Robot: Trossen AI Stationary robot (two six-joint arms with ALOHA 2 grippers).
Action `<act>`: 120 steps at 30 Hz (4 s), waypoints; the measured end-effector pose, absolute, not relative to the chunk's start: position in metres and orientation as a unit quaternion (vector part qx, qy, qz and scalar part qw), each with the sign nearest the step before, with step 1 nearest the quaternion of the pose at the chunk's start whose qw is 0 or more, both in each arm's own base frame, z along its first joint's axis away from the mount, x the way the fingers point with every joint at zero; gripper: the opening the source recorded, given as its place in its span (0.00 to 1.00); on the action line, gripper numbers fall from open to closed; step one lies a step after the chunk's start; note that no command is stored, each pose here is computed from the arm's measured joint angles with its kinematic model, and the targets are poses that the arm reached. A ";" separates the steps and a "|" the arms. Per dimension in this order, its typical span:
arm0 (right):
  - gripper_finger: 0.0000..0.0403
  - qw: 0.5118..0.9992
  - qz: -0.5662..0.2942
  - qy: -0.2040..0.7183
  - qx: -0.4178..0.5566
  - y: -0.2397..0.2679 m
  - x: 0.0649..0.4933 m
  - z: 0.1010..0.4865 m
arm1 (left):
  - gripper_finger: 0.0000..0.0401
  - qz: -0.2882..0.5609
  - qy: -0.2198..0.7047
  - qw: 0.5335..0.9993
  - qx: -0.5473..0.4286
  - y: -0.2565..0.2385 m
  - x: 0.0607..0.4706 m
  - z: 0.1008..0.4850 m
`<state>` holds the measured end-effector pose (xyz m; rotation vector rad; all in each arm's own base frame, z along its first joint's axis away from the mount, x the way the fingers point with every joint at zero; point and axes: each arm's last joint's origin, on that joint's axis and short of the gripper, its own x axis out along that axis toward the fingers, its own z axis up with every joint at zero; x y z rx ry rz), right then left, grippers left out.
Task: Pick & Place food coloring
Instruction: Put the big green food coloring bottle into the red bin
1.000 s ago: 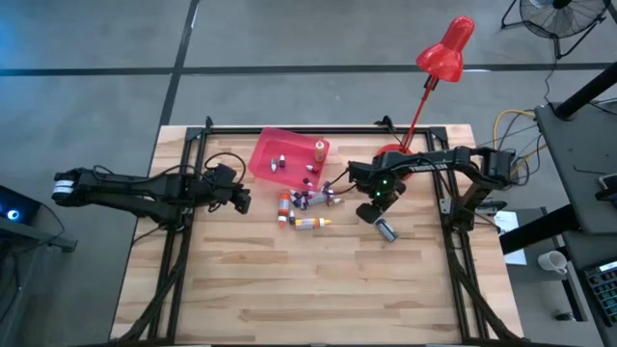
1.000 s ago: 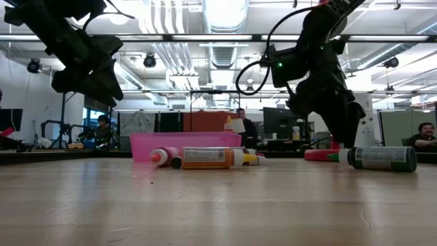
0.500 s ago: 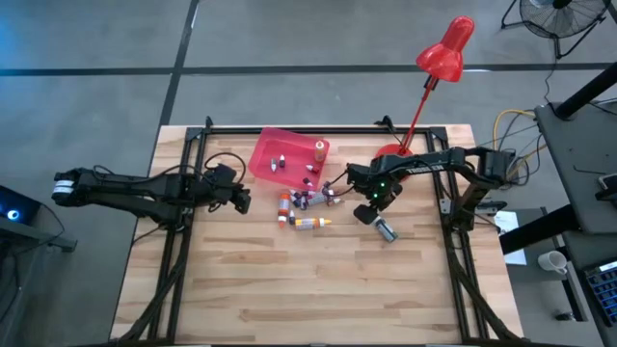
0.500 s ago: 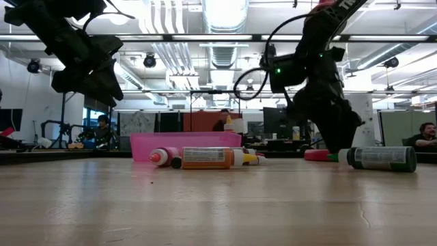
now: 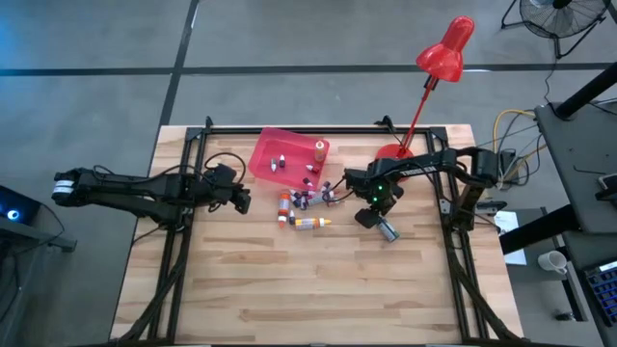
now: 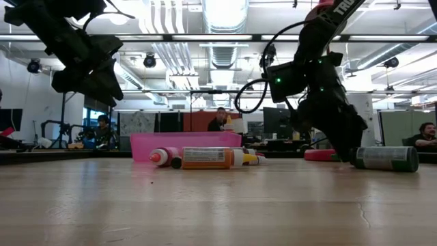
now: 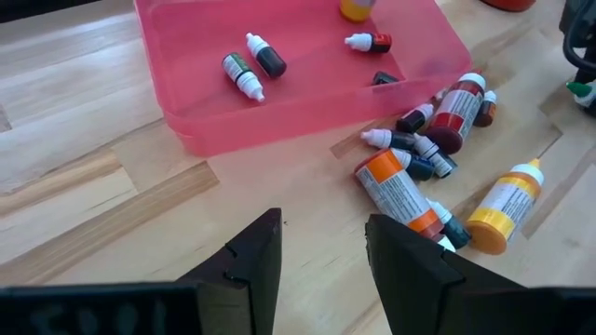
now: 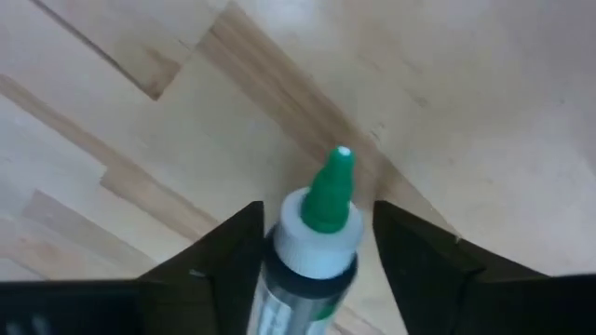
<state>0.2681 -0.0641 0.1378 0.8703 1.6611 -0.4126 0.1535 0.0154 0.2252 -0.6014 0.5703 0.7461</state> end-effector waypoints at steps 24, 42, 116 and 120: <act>0.26 0.891 -0.172 0.410 0.095 -0.044 0.281 0.233 | 0.33 0.356 0.269 0.848 -0.286 0.015 0.153 0.225; 0.26 0.867 -0.408 0.243 0.153 -0.031 0.282 0.178 | 0.33 0.356 0.269 0.848 -0.287 0.015 0.153 0.225; 0.68 0.869 -0.193 0.455 -0.033 -0.077 0.239 0.225 | 0.33 0.378 0.237 0.850 -0.280 0.017 0.155 0.229; 0.67 0.852 -0.221 0.474 0.003 -0.098 0.262 0.248 | 0.33 0.379 0.234 0.848 -0.289 0.017 0.155 0.228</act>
